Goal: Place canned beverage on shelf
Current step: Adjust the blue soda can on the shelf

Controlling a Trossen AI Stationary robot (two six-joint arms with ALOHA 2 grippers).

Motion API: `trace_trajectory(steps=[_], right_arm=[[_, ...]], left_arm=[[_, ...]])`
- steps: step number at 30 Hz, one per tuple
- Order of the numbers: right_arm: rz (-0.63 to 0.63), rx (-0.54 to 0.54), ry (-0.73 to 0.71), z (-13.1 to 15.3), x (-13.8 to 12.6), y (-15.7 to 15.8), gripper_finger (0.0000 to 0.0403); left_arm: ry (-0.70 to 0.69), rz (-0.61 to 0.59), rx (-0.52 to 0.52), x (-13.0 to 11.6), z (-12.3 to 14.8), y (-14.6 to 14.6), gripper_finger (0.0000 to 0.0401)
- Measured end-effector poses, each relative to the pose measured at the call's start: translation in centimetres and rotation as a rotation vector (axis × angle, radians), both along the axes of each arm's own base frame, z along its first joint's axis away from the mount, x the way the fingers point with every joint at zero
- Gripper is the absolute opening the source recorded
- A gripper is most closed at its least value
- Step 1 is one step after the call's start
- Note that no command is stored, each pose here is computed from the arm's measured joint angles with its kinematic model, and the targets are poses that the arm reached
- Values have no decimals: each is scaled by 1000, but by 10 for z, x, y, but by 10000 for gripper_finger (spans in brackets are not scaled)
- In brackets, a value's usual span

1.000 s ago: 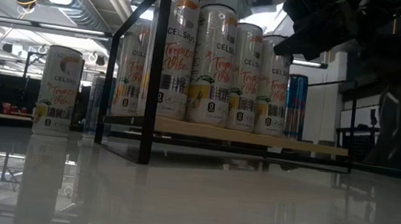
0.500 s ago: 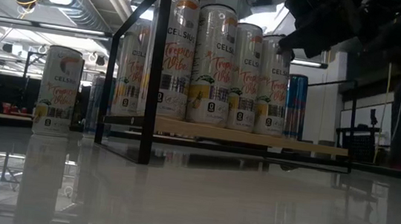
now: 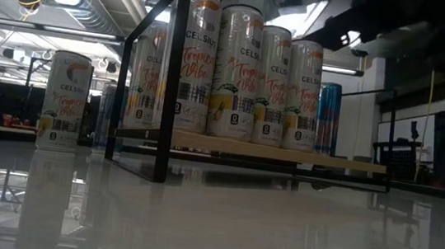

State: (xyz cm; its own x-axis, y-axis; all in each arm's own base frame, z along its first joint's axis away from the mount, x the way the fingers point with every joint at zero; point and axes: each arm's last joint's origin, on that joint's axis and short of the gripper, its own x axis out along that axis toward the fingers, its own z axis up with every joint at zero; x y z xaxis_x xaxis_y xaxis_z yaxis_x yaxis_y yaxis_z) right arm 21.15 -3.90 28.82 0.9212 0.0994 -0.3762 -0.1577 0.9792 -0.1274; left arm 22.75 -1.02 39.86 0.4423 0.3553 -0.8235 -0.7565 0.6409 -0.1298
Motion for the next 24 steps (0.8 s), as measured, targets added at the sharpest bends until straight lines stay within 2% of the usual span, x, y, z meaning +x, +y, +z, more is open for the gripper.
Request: trace_trajectory(steps=[6,15,20,24], right_arm=[[-51,80,13,9,-21,4,395],[-136,210,231,-5,-40,10,395],[-180,179,319,-12,-42,23,395],[-241,114,319,-12,-41,32,395]], left_arm=[[0,0,0,0,0,0,379],[0,0,0,0,0,0,379],[0,0,0,0,0,0,379],[1,0,0,0,0,0,379]])
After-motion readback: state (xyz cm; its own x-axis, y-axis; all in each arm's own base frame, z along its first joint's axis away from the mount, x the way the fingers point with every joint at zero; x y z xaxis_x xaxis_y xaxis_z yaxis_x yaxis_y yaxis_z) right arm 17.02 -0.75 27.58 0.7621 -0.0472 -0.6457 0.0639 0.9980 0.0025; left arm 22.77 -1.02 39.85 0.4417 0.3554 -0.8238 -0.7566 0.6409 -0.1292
